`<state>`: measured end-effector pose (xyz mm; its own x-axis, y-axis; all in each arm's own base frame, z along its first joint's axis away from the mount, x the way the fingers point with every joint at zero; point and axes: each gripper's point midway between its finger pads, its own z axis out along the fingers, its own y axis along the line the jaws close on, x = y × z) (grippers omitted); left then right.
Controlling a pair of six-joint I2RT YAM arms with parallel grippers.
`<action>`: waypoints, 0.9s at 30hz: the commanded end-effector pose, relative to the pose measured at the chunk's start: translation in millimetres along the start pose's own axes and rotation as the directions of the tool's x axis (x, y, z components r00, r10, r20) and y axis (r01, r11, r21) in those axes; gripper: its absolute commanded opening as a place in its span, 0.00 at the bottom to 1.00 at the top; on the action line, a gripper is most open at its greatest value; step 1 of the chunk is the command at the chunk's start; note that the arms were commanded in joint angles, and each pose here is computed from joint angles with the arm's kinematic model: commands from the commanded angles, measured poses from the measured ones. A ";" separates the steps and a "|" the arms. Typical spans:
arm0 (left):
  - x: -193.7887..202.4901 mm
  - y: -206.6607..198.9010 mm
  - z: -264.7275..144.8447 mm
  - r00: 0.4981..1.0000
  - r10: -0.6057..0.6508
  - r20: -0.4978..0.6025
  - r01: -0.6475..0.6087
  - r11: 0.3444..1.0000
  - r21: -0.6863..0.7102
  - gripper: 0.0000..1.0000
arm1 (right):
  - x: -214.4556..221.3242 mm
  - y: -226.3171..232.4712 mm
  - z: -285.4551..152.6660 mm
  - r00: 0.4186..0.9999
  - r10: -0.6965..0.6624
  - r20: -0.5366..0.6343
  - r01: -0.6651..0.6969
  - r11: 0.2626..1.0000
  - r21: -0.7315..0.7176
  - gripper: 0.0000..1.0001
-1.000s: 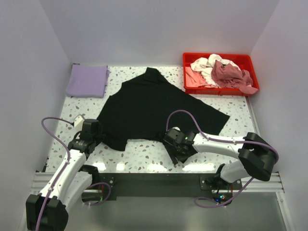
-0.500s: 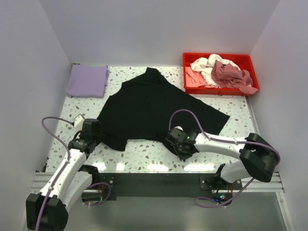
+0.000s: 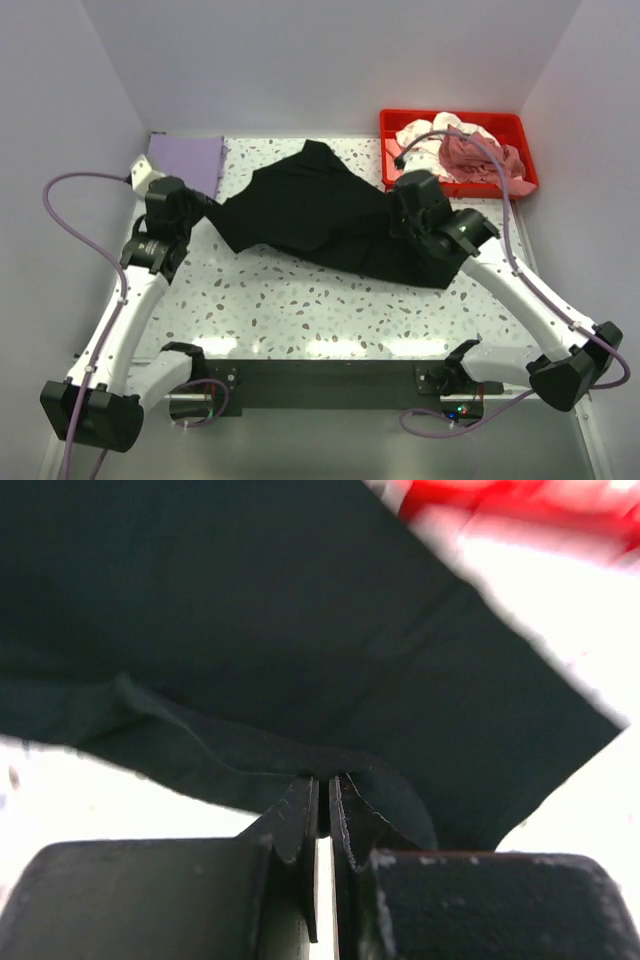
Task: Fold and stack the t-shirts
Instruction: Flatten the tshirt out
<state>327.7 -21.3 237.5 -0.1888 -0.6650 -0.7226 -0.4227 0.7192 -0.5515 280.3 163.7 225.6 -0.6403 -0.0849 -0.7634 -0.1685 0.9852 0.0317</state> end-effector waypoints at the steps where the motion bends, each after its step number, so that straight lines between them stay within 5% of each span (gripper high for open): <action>1: -80.0 -66.3 -10.9 0.981 -0.017 0.192 -0.010 0.990 0.139 0.00 | -79.7 -29.8 -35.7 0.974 -0.017 0.227 -0.005 0.995 0.095 0.00; 6: -152.6 -116.5 -51.8 0.937 -0.035 0.348 -0.059 0.965 0.256 0.00 | -158.5 -50.3 -111.9 0.902 -0.039 0.430 -0.017 0.992 0.126 0.00; 11: -226.0 -150.2 -137.0 0.858 -0.112 0.502 -0.106 0.916 0.386 0.00 | -200.1 -70.2 -198.1 0.807 -0.049 0.588 -0.020 0.994 0.110 0.00; 17: -297.8 -156.7 -272.8 0.700 -0.195 0.687 -0.236 0.845 0.480 0.00 | -204.9 -66.6 -282.6 0.722 -0.042 0.691 0.097 0.994 -0.041 0.00; 27: -333.7 -159.1 -444.6 0.540 -0.353 0.764 -0.448 0.648 0.616 0.00 | -183.8 -26.5 -377.7 0.610 0.100 0.786 0.321 0.876 -0.360 0.00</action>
<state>88.6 5.5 733.1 0.6846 -0.4980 -0.5323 0.3204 0.8615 -0.3939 138.1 78.4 608.6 0.1970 0.1496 -0.9689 -0.5047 0.8628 0.0306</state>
